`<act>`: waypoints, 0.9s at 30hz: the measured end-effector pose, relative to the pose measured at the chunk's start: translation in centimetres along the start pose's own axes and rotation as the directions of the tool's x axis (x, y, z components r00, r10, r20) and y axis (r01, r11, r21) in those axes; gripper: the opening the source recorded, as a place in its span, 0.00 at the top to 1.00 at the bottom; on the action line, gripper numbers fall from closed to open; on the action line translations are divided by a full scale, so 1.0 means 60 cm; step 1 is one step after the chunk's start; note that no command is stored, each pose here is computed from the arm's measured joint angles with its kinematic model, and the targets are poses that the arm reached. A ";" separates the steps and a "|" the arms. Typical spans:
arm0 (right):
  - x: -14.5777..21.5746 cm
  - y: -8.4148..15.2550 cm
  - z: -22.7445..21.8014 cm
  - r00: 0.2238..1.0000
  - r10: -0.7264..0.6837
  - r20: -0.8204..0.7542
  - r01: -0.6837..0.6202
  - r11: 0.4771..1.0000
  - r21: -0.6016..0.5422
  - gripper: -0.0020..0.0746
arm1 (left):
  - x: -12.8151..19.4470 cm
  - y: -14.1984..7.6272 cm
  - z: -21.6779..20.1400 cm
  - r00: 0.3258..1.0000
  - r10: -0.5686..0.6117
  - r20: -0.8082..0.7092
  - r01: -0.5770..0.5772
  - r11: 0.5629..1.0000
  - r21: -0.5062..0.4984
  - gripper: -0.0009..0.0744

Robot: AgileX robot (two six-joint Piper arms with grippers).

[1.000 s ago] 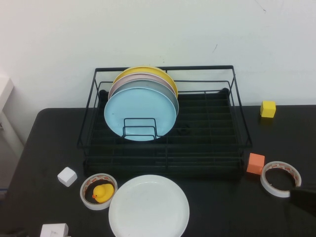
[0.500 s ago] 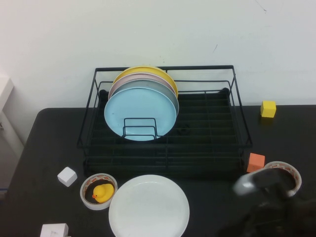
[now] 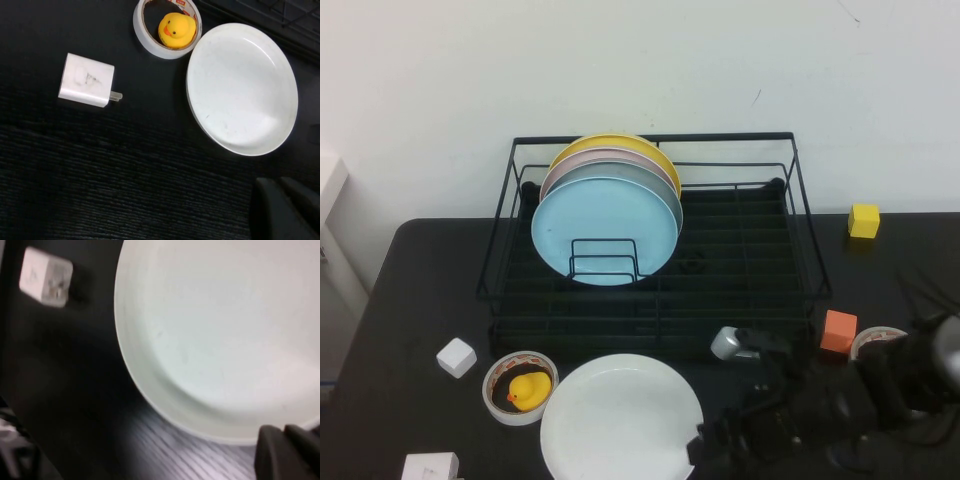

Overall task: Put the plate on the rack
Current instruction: Pick up the plate from the table

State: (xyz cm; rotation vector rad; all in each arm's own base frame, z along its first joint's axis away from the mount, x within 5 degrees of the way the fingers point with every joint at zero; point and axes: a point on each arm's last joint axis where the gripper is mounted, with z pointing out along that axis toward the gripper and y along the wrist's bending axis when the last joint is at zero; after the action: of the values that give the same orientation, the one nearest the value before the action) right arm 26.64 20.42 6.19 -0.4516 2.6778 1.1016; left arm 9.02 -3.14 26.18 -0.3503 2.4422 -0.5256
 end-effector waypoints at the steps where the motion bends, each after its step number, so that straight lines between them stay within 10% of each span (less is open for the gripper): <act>1: -0.002 -0.006 0.010 0.999 0.033 -0.008 -0.033 0.999 -0.009 0.93 | 0.000 0.000 0.000 1.000 -0.002 0.000 0.002 1.000 0.000 0.99; 12: -0.022 -0.026 0.046 0.983 0.184 -0.017 -0.184 0.982 -0.033 0.45 | 0.000 0.000 0.000 1.000 -0.011 0.002 0.011 1.000 0.001 0.99; 27: -0.043 -0.054 -0.004 0.977 0.183 -0.106 -0.189 0.981 -0.052 0.48 | -0.003 -0.001 0.000 1.000 -0.014 0.020 0.013 1.000 0.008 0.99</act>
State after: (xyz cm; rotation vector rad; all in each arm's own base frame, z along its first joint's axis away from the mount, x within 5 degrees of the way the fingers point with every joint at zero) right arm 30.17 18.58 5.01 -0.2773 2.8278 1.2464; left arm 9.17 -3.13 26.30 -0.3675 2.4193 -0.5344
